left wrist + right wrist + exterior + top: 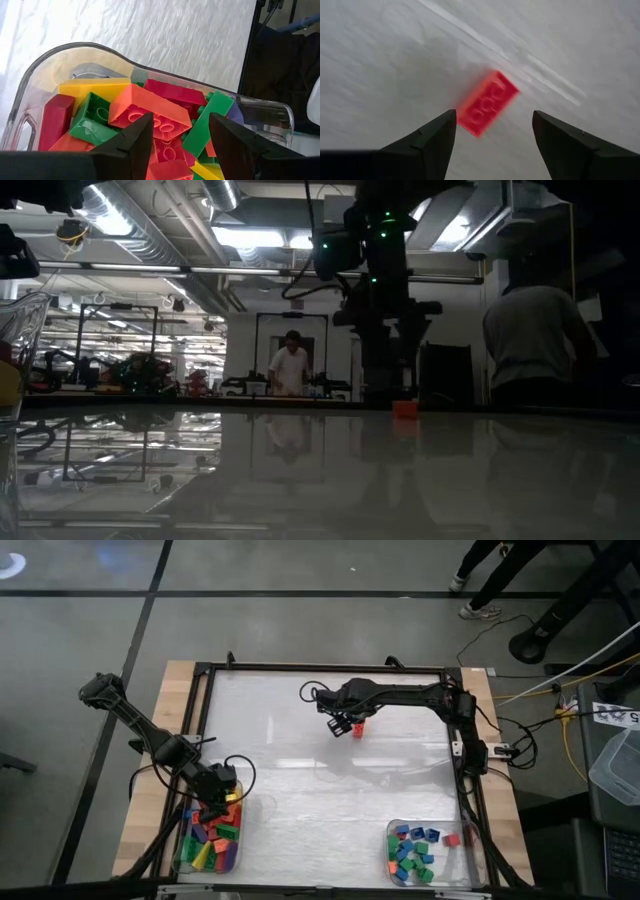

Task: Sort blocks by size
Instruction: Put the large orange game piece into the left transparent bin

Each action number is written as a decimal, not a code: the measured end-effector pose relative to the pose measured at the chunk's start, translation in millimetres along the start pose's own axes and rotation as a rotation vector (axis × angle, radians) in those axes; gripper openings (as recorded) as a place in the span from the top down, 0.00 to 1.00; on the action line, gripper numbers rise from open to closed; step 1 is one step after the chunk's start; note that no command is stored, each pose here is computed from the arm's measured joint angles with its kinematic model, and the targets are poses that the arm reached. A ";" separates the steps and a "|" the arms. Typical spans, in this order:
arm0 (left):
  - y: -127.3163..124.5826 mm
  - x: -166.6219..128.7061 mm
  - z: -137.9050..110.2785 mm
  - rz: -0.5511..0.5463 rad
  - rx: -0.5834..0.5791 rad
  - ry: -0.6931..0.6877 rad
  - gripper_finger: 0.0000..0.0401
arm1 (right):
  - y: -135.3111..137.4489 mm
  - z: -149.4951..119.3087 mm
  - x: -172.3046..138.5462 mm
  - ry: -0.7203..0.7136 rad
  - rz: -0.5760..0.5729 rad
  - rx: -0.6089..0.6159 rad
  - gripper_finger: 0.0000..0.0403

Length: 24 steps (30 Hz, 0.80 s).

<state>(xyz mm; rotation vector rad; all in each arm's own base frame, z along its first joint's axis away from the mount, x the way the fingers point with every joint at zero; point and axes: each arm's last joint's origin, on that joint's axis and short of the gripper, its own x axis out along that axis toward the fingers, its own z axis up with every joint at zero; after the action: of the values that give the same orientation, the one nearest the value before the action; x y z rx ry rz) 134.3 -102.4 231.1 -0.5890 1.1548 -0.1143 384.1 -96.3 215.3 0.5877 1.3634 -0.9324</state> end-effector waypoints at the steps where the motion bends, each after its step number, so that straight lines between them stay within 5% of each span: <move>1: 0.0 0.0 0.0 0.000 0.000 0.000 0.55 | -1.7 -1.7 0.0 0.016 -0.019 0.008 0.35; 10: 0.0 0.0 0.0 0.000 0.000 0.000 0.55 | -1.5 -2.3 1.6 0.022 -0.015 0.061 0.35; 24: 0.0 0.0 0.0 0.000 0.000 0.000 0.55 | -2.8 -20.0 48.6 0.080 -0.013 0.113 0.35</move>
<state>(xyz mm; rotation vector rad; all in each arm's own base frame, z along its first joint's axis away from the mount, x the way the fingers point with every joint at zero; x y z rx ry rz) 134.3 -102.3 231.1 -0.5891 1.1550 -0.1137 368.4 -91.9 165.3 0.7099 1.3934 -1.0103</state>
